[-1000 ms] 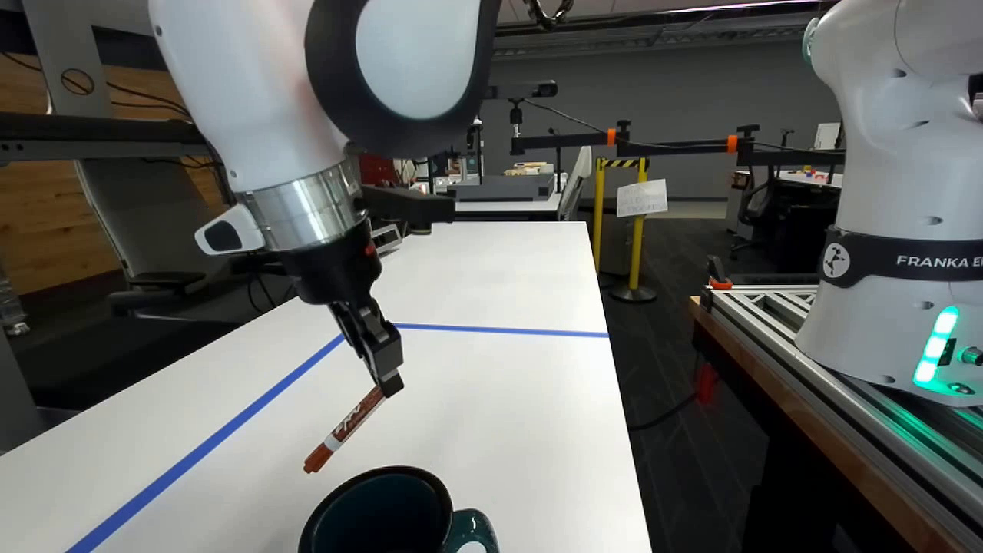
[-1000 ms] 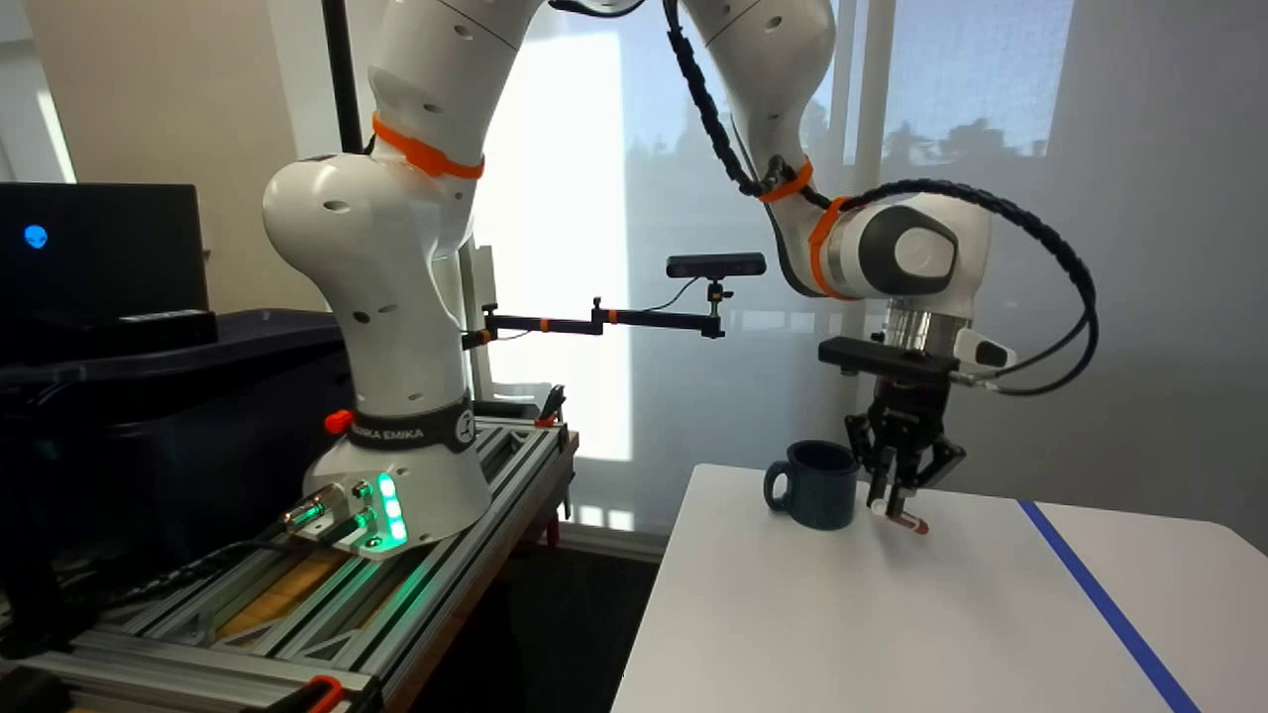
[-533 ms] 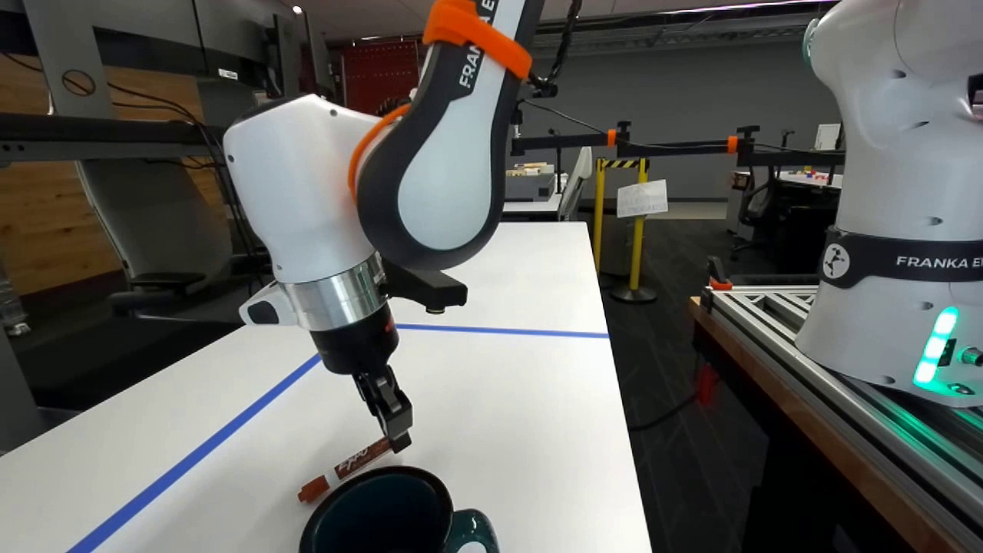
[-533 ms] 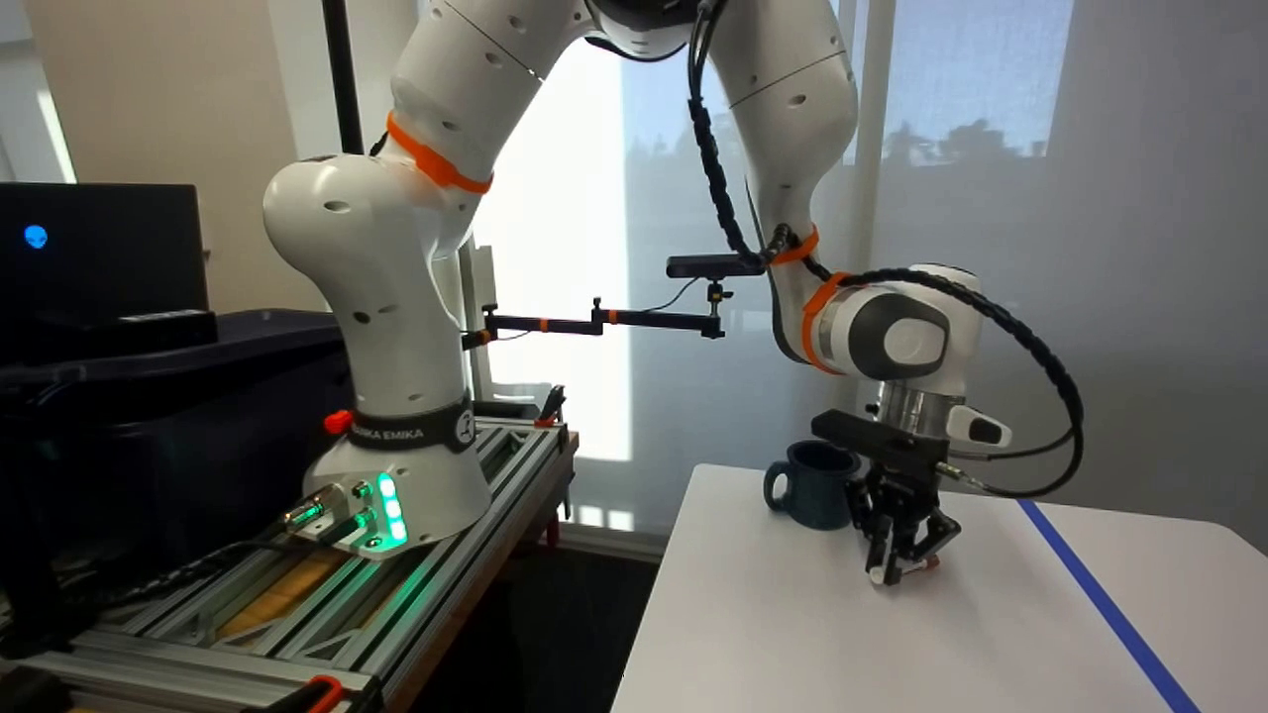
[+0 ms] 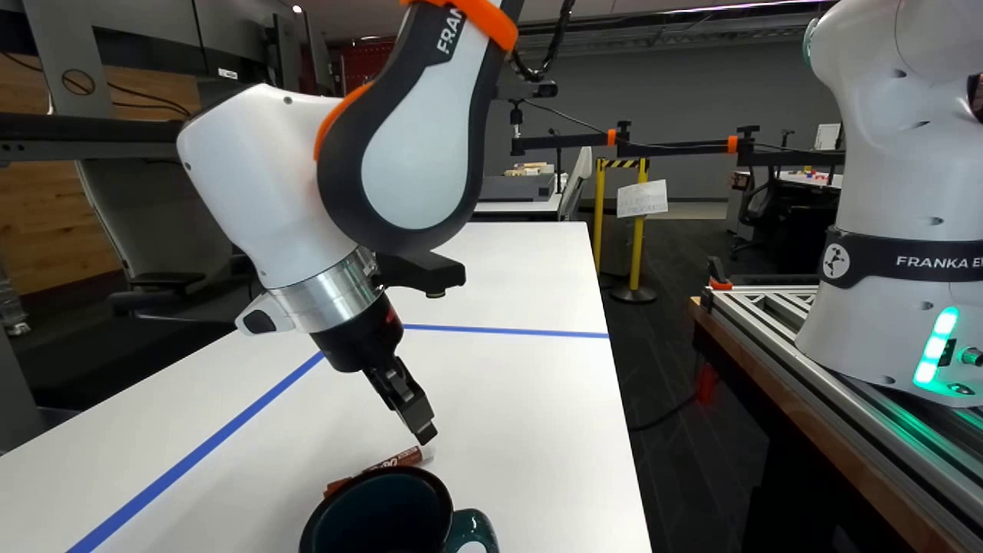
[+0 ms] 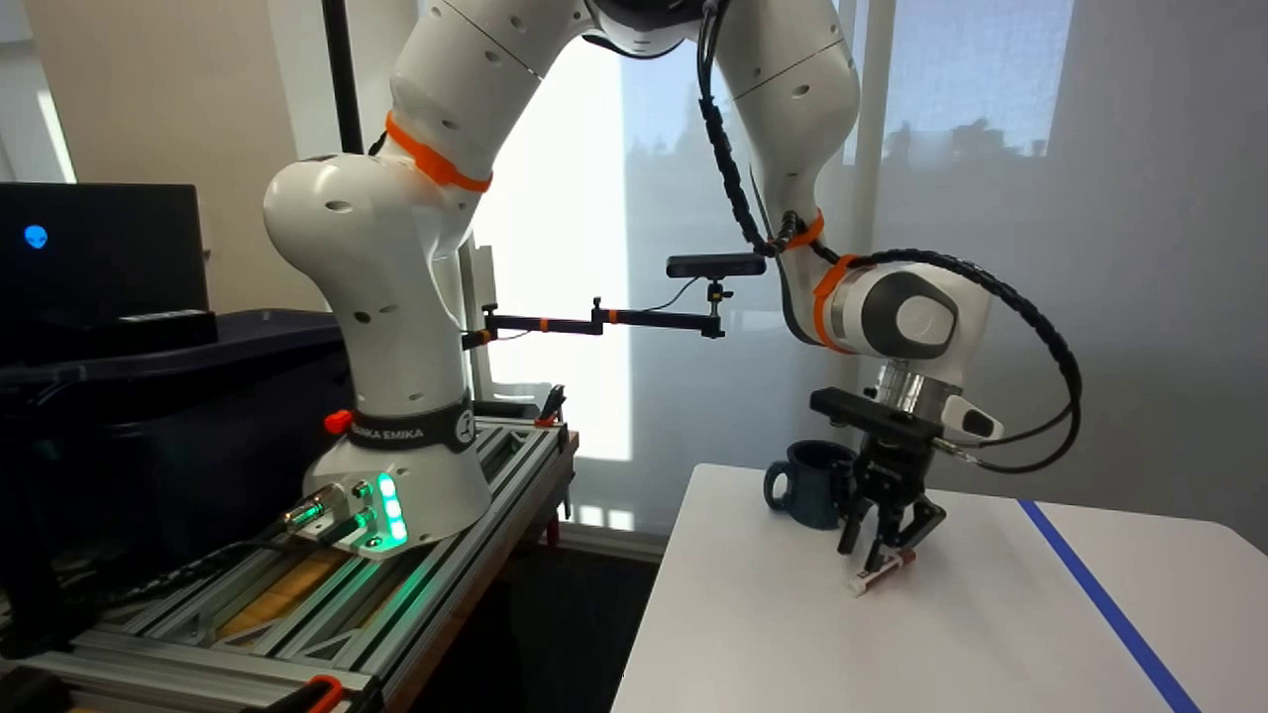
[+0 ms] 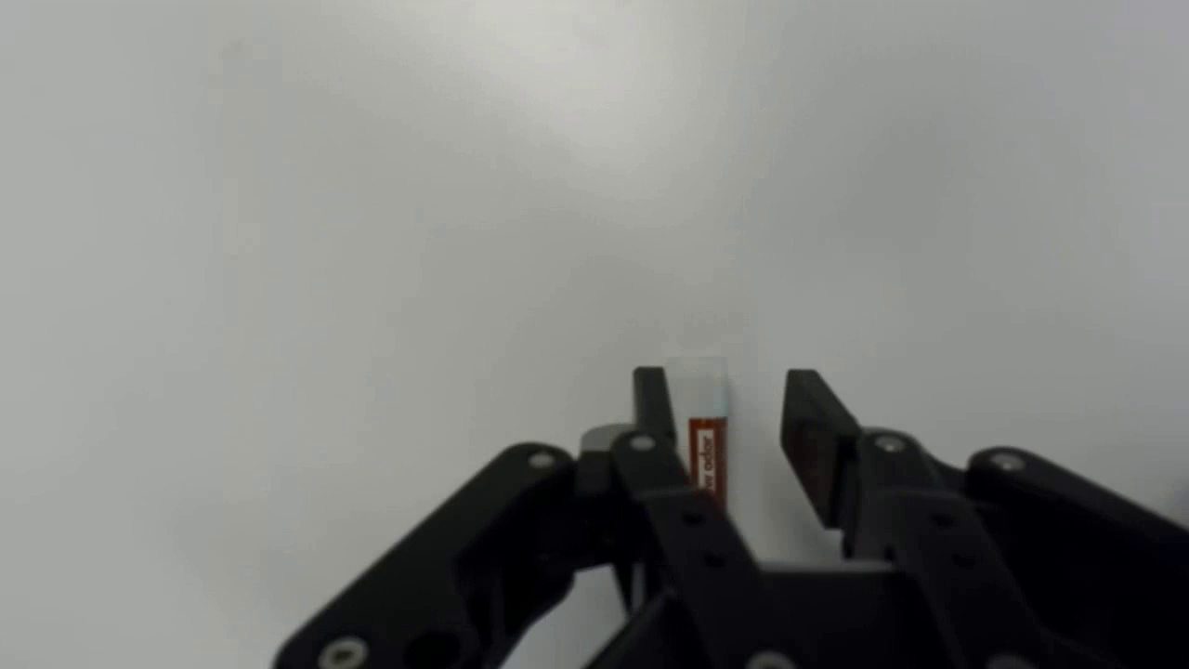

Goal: Take the marker out of the cup

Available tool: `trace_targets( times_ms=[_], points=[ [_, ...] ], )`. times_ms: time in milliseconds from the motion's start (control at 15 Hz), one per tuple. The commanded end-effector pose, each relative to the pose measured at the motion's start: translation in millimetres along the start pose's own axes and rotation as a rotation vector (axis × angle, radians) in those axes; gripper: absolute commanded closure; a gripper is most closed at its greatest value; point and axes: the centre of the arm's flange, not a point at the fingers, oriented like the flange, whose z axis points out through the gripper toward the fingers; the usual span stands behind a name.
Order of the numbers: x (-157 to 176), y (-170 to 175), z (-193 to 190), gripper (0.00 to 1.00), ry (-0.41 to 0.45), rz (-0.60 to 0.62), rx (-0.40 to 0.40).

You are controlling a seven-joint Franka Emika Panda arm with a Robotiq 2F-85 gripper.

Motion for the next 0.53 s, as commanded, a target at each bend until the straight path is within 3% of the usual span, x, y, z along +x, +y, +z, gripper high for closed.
trace_targets(
  times_ms=[0, 267, 467],
  points=[
    [-12, -7, -28, 0.31, -0.071, -0.015, -0.030],
    [-28, -12, -55, 0.01, -0.096, 0.034, -0.004],
    [-29, -18, -67, 0.00, -0.085, 0.174, 0.123]
  ],
)
